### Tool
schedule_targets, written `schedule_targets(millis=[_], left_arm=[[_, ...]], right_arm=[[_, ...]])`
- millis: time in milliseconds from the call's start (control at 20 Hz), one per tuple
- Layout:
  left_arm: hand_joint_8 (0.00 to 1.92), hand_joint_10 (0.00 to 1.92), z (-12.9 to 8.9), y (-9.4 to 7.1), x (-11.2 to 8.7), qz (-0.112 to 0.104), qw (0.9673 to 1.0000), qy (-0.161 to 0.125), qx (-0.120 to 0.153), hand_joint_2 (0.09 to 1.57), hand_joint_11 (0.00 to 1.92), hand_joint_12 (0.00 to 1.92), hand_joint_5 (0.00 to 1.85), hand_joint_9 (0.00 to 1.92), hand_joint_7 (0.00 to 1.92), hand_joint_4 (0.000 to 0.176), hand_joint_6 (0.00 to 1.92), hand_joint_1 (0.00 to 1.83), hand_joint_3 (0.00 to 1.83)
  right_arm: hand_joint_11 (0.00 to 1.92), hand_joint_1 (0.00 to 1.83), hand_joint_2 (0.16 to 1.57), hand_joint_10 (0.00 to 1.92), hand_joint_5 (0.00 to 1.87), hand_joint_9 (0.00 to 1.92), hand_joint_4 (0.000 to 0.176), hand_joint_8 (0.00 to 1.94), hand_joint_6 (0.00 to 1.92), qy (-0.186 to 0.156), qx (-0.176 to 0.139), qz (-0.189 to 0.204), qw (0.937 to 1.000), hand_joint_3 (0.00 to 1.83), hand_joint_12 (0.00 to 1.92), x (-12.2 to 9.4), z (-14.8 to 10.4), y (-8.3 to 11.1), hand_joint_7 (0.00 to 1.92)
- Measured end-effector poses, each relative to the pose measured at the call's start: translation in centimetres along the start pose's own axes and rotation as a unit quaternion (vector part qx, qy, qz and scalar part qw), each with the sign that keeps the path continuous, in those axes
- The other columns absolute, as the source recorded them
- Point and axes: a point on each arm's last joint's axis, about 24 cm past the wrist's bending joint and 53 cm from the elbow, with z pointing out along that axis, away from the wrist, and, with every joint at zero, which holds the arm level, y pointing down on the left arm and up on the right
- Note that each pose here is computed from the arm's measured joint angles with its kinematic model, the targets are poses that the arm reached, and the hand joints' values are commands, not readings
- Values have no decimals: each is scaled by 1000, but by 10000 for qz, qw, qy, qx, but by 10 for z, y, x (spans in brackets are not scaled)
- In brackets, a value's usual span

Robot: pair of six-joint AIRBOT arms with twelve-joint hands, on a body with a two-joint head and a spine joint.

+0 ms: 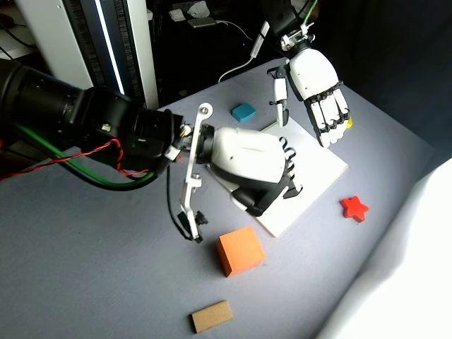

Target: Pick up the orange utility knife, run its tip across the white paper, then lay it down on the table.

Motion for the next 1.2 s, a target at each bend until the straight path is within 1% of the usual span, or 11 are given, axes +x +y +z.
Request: schedule_targets(millis=[150,300,500,600,650,750,800,850,1000,1100,1200], left_arm=[[1,7,0,0,-1,8,10000,-15,8,1303,0,719,73,177,147,14,4,433,1],[5,5,0,-1,-1,10,10000,-16,11,1295,0,685,86,185,167,15,5,437,0],[0,1,0,0,-1,9,10000,-18,6,1308,0,617,77,168,156,15,1,424,2],[2,2,0,0,-1,10,10000,-17,9,1303,0,636,79,169,158,17,1,436,0],[2,5,0,0,-1,10,10000,-17,9,1296,0,679,94,181,166,18,5,450,0],[0,9,0,-1,-1,14,10000,-18,15,1294,0,676,97,193,151,11,4,467,0],[0,10,0,0,-1,12,10000,-18,12,1297,0,688,95,199,147,9,2,457,0],[4,10,0,0,-1,10,10000,-18,12,1295,0,710,100,205,163,10,3,462,0],[1,1,0,2,0,0,10000,-15,-30,1302,0,669,92,172,167,15,0,445,1],[0,2,0,0,-1,25,10000,-21,3,1299,0,699,92,177,159,11,0,455,0],[5,5,0,0,-1,28,10000,-22,6,1300,0,710,102,181,170,12,4,434,0]], right_arm=[[1838,1549,1354,1921,1422,1760,176,1941,1921,701,293,985,9922,0,1921,26,-6,-10,1666],[1838,1559,1350,1921,1456,1758,176,1941,1921,1130,301,1469,9822,0,1921,35,-8,-7,1664],[1827,1543,1364,1921,1446,1749,176,1941,1921,1607,100,1355,9776,0,1921,42,-11,1,1655],[1819,1556,1361,1921,1457,1740,176,1941,1921,2066,-467,1253,9692,0,1921,47,-18,20,1641],[1824,1547,1358,1921,1425,1745,176,1941,1921,2168,-772,1102,9669,0,1921,46,-22,29,1643],[1837,1535,1361,1921,1424,1755,176,1941,1921,1977,-1489,410,9680,0,1921,38,-26,48,1656],[1851,1523,1373,1921,1427,1766,176,1941,1921,1800,-1713,13,9686,0,1921,36,-24,50,1667],[1850,1522,1370,1921,1431,1766,176,1941,1921,1701,-1713,-537,9689,0,1921,38,-20,44,1667],[1822,1535,1365,1921,1419,1744,176,1941,1921,1330,-974,-1460,9755,0,1921,44,-5,0,1640],[1825,1543,1361,1921,1414,1746,176,1941,1921,1156,-582,-1840,9744,0,1921,39,1,-18,1643],[1827,1542,1358,1921,1424,1748,176,1941,1921,1105,-391,-1903,9747,0,1921,37,6,-24,1648]])
